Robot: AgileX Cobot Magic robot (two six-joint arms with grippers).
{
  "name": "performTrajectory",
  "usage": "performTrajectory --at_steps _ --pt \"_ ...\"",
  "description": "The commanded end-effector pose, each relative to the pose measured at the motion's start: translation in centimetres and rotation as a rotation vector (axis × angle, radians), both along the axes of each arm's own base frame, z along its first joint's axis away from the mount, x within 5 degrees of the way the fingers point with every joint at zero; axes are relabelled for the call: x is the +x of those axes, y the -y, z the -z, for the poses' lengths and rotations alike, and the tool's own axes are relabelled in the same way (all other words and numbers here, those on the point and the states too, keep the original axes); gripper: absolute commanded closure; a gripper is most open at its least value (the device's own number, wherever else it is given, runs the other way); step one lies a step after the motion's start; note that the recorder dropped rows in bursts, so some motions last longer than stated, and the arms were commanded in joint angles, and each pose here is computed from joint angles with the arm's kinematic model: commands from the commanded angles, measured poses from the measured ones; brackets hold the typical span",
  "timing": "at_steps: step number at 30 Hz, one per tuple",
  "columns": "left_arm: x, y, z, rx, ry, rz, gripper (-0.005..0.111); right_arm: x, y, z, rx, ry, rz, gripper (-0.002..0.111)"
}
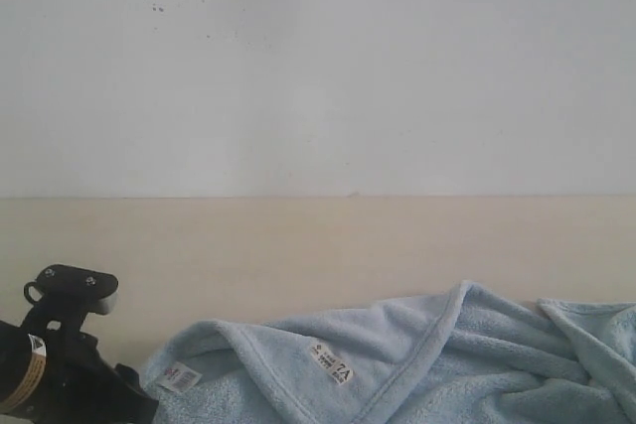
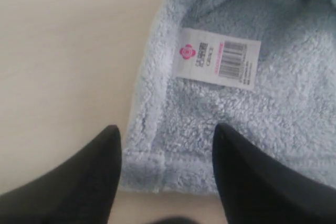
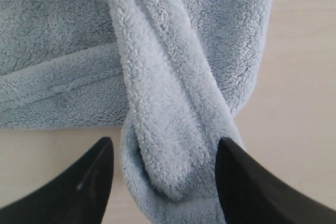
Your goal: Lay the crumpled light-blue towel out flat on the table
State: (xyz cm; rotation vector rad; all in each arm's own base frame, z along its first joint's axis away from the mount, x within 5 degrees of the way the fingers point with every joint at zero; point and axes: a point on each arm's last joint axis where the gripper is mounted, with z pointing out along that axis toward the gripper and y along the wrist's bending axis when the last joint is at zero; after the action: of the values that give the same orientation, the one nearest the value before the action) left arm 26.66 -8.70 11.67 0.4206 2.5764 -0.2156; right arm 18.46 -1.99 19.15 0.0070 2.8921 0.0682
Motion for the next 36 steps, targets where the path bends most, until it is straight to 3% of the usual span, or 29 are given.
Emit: performTrajectory --at_steps 1,7,10,12,13,16,19,25,32,36 --pt "0.2 0.3 1.6 0.006 -0.053 0.014 0.055 -0.2 0.0 -0.1 0.004 0.003 0.006 0.053" --pt "-0.1 0.6 3.6 -0.002 -0.137 0.031 0.057 -0.2 0.0 -0.1 0.004 0.004 0.006 0.053" --pt "-0.5 0.9 4.2 -0.036 -0.182 0.044 0.079 -0.2 0.0 -0.1 0.005 -0.001 0.006 0.055" --pt "-0.7 1.2 4.3 -0.064 -0.200 0.060 0.099 -0.3 0.0 -0.1 0.005 -0.006 0.004 0.063" --pt "-0.8 1.3 4.2 -0.078 -0.207 0.068 0.102 -0.3 0.0 -0.1 0.005 -0.009 0.004 0.068" --pt "-0.8 1.4 4.2 -0.093 -0.216 0.062 0.103 -0.4 0.0 -0.1 0.006 -0.011 0.003 0.077" --pt "-0.9 1.6 3.9 -0.112 -0.217 0.064 0.103 -0.7 0.0 -0.8 -0.013 0.020 -0.001 0.077" --pt "-0.2 1.2 -0.1 -0.109 -0.053 0.051 0.103 -3.2 0.3 -3.8 -0.102 0.130 0.018 0.077" --pt "-0.5 -0.1 -6.1 -0.126 0.177 0.029 0.103 -5.6 0.3 -4.9 -0.135 0.111 0.018 0.076" --pt "-1.5 -0.6 -8.2 -0.142 0.253 0.023 0.103 -5.2 0.4 -4.2 -0.127 0.055 0.022 0.053"
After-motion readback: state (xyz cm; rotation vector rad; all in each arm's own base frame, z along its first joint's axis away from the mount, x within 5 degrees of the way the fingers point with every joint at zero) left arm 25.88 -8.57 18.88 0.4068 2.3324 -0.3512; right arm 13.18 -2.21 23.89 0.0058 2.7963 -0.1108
